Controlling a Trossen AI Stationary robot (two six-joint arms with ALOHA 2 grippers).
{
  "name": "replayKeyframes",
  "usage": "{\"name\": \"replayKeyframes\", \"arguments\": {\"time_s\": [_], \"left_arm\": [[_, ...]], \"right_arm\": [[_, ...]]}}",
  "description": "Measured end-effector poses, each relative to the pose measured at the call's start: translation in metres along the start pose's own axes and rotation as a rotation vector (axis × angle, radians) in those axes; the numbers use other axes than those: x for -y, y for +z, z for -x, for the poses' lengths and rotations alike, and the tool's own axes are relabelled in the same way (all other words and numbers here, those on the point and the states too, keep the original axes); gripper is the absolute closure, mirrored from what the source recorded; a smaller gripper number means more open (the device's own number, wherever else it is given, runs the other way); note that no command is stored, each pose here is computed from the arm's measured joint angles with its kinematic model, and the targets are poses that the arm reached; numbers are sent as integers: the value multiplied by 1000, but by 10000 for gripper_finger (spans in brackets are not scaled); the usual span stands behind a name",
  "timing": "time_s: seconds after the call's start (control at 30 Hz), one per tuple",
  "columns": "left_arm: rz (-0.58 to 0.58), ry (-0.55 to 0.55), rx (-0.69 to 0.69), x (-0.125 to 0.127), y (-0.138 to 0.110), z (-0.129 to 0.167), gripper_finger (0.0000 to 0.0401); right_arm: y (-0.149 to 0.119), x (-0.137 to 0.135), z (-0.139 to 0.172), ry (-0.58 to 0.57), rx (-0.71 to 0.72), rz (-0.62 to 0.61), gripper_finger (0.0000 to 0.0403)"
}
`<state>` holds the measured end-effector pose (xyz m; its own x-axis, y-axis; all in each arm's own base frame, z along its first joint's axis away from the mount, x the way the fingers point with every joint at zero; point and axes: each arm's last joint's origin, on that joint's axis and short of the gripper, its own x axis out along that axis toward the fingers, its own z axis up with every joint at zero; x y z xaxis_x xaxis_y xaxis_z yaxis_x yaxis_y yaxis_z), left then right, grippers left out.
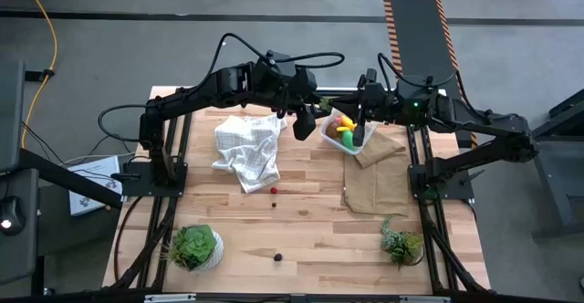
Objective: Pick and placing Produce into tupperware
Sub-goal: Put the red strawberry into the transparent bin
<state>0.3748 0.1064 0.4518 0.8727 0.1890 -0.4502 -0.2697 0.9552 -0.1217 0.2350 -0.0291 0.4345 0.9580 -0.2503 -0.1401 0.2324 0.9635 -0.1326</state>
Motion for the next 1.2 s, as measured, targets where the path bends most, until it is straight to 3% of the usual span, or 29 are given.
{"name": "replayKeyframes", "arguments": {"time_s": [0.4,0.67,0.93,1.03,1.2], "left_arm": [[-15,-31,-7,1,-1,0,249],[-2,-30,-13,1,-1,0,160],[5,108,-108,-4,-11,1,90],[1,167,-168,-6,-17,2,86],[12,176,-258,-7,-26,4,100]], "right_arm": [[0,0,0,0,0,-3,401],[0,0,0,-4,-1,-8,402],[0,1,0,-32,-5,-8,403],[-2,1,0,-44,-22,-20,403],[-11,8,0,-136,-107,-77,403]]}}
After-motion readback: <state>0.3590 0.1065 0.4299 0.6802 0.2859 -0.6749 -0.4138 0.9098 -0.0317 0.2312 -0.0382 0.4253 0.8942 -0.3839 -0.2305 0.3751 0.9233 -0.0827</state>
